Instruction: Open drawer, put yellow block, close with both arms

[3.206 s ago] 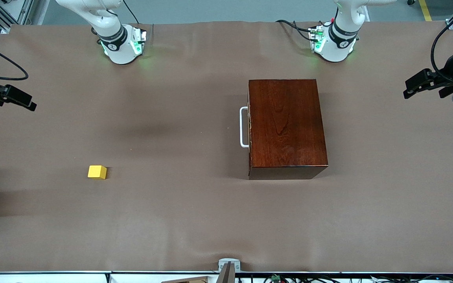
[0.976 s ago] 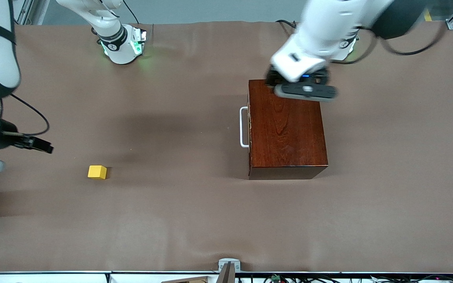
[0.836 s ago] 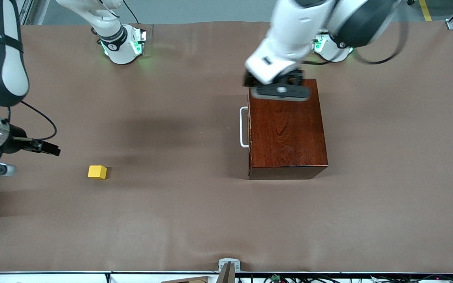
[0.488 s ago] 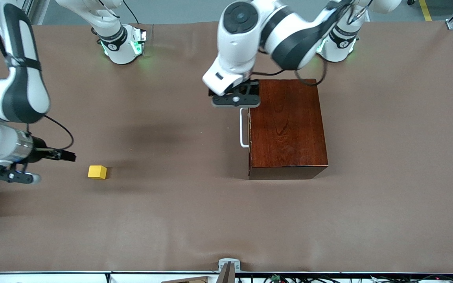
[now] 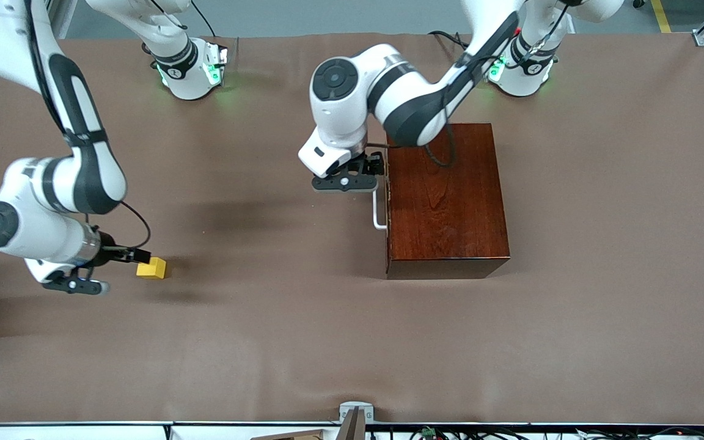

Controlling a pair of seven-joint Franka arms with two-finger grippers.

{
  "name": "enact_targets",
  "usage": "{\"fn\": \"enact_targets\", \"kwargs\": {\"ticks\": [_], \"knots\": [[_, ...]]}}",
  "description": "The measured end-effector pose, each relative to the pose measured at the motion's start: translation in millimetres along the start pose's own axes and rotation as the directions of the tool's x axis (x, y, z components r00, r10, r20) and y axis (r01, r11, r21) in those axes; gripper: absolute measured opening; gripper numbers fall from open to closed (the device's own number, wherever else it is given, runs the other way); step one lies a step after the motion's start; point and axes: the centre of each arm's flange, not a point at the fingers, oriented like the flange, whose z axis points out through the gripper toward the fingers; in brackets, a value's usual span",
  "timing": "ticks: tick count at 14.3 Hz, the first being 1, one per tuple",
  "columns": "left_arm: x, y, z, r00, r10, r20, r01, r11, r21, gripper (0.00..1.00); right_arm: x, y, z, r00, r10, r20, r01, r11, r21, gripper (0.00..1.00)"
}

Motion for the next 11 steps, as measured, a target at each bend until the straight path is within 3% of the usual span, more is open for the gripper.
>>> {"fn": "enact_targets", "kwargs": {"ticks": [8,11], "knots": [[10,-1,46,1.0,0.006,-0.003,-0.005,0.997,0.079,1.0,12,8,67,1.0,-0.025,-0.004,0.025,1.0,-0.007,1.0],[10,0,61,1.0,0.007,-0.009,-0.006,0.994,0.107,1.0,12,18,88,0.999,-0.03,0.019,0.03,0.999,-0.01,1.0]]}}
